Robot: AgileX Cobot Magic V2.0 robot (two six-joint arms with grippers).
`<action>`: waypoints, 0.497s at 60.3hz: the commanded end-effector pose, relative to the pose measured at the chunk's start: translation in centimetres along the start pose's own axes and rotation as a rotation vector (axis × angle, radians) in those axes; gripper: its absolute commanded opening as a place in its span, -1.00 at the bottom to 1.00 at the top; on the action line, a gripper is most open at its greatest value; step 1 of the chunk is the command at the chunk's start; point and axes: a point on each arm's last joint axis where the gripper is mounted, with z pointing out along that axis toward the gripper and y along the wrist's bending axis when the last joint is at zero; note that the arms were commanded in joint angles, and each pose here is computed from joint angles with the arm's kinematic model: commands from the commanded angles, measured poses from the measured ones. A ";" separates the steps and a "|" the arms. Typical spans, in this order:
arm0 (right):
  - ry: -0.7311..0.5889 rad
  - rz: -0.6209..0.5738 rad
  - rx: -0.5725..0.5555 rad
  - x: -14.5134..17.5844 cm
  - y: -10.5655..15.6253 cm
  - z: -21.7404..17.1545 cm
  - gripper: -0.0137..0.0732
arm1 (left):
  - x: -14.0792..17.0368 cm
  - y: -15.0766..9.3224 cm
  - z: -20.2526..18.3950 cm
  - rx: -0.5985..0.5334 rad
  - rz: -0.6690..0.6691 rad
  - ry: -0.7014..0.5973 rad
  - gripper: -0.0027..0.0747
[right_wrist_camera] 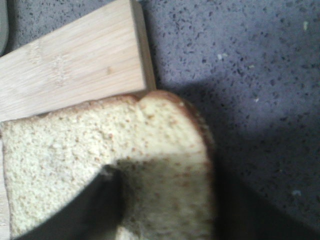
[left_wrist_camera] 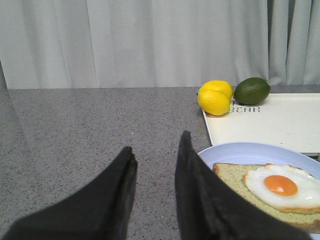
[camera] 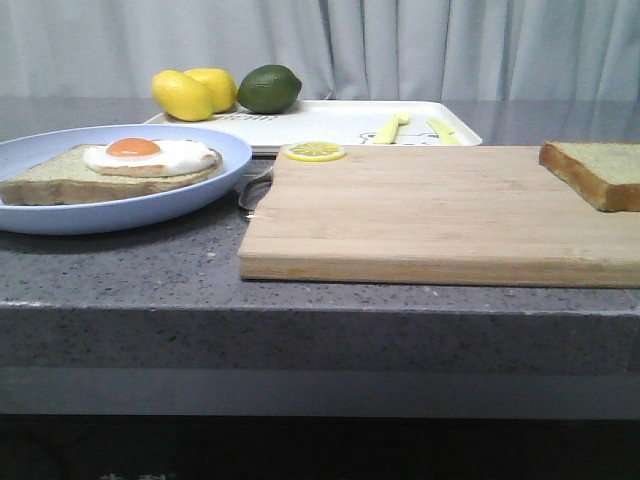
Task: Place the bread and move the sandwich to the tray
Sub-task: 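Lower the right gripper onto the bread slice on the cutting board and grasp it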
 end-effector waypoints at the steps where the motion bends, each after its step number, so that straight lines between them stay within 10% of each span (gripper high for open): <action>1: -0.070 -0.017 -0.020 -0.9 0.7 -1.4 -0.58 | -1.9 0.0 0.0 -0.002 -0.013 -0.113 -0.51; 5: -0.066 -0.013 -0.027 -0.9 0.8 -1.4 -0.85 | -1.9 0.0 0.0 -0.002 -0.013 -0.113 -0.54; 21: -0.104 -0.032 -0.069 -0.8 2.1 -3.6 -0.85 | -2.0 0.1 -0.1 -0.002 -0.013 -0.130 -0.55; 30: -0.195 -0.055 -0.123 -0.9 3.9 -6.7 -0.85 | -2.2 0.1 -0.1 -0.003 -0.013 -0.148 -0.19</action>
